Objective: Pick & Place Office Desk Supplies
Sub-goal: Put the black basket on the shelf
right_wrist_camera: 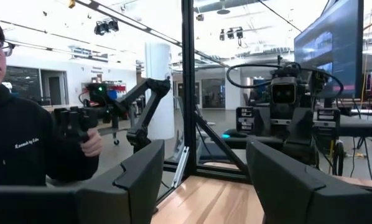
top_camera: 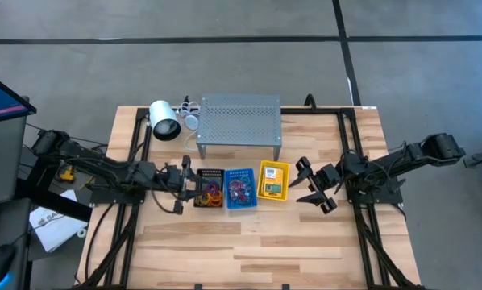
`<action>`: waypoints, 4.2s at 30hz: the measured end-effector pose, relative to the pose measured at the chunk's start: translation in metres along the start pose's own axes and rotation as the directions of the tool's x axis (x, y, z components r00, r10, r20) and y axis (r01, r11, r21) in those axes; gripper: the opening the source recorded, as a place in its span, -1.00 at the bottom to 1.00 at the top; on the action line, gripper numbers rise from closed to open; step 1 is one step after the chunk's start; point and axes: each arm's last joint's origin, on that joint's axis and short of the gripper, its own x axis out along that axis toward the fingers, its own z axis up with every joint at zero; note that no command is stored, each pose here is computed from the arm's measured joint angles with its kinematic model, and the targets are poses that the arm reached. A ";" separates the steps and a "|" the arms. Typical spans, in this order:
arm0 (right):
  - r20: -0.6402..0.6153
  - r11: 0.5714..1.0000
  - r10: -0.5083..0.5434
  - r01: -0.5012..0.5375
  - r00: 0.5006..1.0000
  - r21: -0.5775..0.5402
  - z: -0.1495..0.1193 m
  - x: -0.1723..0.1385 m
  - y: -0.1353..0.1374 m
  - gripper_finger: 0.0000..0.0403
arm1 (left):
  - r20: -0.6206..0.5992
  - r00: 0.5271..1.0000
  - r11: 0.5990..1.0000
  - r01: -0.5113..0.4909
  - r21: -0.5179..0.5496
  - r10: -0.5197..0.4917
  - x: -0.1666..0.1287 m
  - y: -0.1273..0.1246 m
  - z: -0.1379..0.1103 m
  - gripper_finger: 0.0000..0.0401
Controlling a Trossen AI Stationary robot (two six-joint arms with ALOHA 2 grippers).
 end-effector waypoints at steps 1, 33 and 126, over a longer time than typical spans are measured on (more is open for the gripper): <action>-0.003 1.000 0.000 0.000 1.000 0.001 0.000 0.000 0.000 0.11 | -0.033 0.999 1.000 -0.014 0.000 0.014 0.001 0.000 0.000 -0.32; -0.051 1.000 -0.027 0.028 0.998 0.007 -0.005 -0.001 -0.005 0.11 | -0.751 0.659 0.996 -0.049 -0.081 -0.028 0.058 -0.019 -0.025 -0.32; -0.096 0.999 -0.044 0.046 0.994 0.019 -0.009 -0.002 -0.007 0.11 | -0.939 0.344 0.989 -0.146 -0.028 0.024 0.077 -0.015 -0.062 -0.97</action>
